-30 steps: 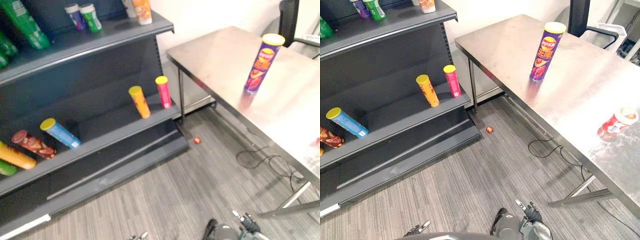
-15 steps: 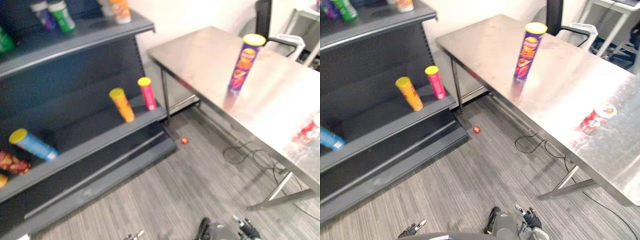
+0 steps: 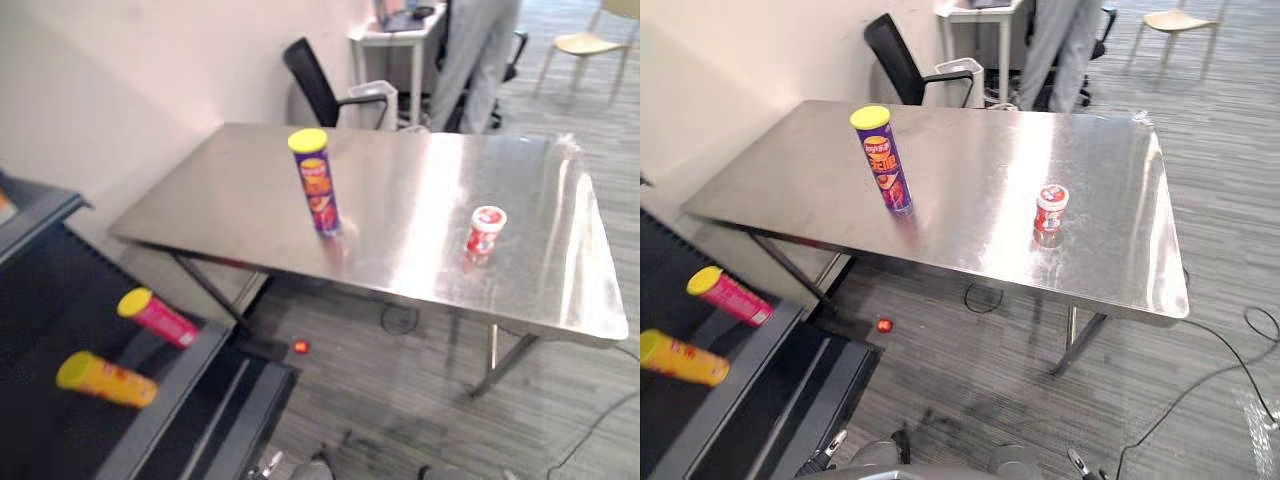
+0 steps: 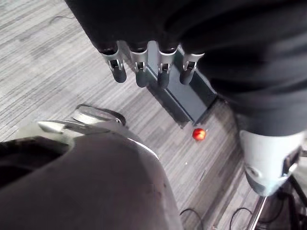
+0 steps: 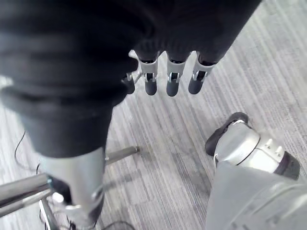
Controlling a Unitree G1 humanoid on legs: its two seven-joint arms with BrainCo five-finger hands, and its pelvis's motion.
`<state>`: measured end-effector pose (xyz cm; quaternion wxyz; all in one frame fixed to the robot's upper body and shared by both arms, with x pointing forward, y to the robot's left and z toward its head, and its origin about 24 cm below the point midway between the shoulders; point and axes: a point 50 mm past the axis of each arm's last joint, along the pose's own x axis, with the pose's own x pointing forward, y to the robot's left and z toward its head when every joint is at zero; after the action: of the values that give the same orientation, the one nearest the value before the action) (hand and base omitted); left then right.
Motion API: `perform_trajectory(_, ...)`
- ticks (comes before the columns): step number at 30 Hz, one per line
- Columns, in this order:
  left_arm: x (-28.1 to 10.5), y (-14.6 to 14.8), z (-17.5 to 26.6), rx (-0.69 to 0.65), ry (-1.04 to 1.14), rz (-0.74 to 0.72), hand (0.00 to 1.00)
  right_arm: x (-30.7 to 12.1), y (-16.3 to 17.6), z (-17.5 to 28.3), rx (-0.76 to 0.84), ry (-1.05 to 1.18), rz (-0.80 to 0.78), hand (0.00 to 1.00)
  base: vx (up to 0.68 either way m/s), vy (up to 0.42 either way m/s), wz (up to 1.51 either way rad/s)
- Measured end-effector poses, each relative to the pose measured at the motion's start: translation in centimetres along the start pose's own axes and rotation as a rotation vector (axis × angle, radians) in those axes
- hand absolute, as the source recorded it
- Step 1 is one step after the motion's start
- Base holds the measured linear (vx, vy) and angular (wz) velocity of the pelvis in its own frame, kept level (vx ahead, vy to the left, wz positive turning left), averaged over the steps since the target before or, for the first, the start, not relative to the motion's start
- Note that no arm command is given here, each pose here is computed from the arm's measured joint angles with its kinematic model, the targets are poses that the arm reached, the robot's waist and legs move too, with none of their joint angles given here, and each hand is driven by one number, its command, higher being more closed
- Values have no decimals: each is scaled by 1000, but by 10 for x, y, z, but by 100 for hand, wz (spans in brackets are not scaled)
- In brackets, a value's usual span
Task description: Put the gum and the chips on the shelf.
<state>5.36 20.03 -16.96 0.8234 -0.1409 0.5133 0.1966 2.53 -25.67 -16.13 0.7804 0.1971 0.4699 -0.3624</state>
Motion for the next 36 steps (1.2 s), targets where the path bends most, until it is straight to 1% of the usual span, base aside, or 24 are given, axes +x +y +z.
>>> perform_trajectory(1,0,5,1,-16,-1,12,0,-2,0,-6,33,16,-10,0,333,423,-77)
perform_trajectory(4,-2,22,1,8,3,51,0,-4,18,-19,61,46,46,0,245,282,-73)
perform_trajectory(10,1,12,3,80,31,16,0,-5,13,-24,131,51,13,0,124,187,-48)
perform_trajectory(14,1,12,1,92,38,13,0,-4,19,-20,131,44,24,0,15,16,-56)
perform_trajectory(19,1,14,3,101,34,11,0,-4,14,-22,163,50,-3,0,-62,-51,-27)
perform_trajectory(24,1,12,2,114,40,-5,0,-3,-6,-14,230,34,-72,0,-73,-72,2)
perform_trajectory(27,1,12,1,112,42,-11,0,-1,-20,1,269,-13,-113,0,-23,-51,12)
perform_trajectory(32,-1,20,-1,98,55,4,0,0,-61,50,482,-176,-245,0,40,-24,1)
perform_trajectory(35,0,21,0,84,54,8,0,-1,-73,67,537,-217,-289,0,47,-14,-2)
perform_trajectory(36,0,21,1,85,53,9,0,-1,-78,77,600,-244,-307,0,45,-14,-4)
